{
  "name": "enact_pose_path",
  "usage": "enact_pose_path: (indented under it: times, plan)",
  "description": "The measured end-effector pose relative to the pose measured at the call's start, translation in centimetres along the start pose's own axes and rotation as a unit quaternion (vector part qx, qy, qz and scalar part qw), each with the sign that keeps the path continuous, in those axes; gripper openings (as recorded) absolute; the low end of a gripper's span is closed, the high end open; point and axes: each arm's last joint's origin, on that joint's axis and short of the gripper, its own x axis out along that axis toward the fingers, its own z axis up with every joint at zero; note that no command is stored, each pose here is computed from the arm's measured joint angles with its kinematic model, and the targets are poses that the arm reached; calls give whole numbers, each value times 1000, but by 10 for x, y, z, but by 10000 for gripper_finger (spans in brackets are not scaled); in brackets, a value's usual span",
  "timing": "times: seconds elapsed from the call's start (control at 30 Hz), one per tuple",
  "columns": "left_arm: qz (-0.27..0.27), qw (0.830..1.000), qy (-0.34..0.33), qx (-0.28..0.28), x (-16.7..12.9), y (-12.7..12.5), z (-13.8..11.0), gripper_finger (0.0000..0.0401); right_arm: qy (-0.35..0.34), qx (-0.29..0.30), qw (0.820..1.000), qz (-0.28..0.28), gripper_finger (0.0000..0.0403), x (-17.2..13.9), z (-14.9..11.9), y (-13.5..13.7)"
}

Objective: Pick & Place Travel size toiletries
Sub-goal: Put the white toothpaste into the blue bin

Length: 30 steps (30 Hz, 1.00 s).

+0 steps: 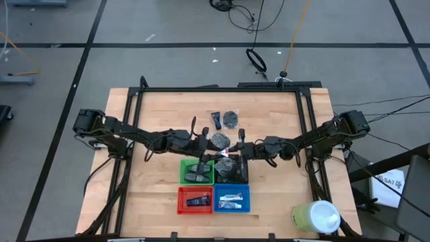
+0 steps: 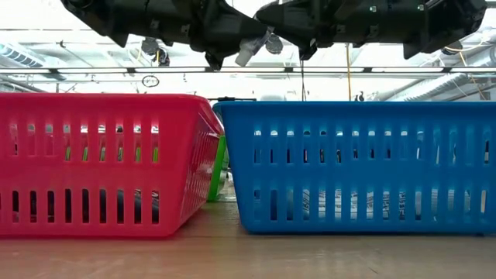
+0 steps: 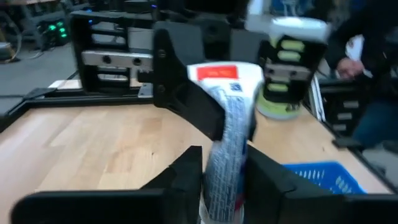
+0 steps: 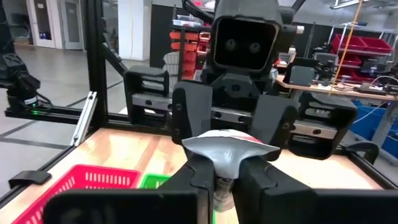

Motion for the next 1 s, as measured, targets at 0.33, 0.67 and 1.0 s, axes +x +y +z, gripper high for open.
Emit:
enact_pose_path:
  times: [0.33, 0.67, 1.0]
  plan:
    - [-4, 1000, -15, 6, -29, -3, 30, 266, 19, 1, 1000, 6, 22, 0, -4, 1]
    - [118, 989, 91, -1, -68, 9, 34, 345, 47, 102, 972, 207, 22, -1, 6, 50]
    - [137, 983, 121, -28, -64, 17, 24, 325, 222, 45, 960, 164, 24, -12, 3, 105]
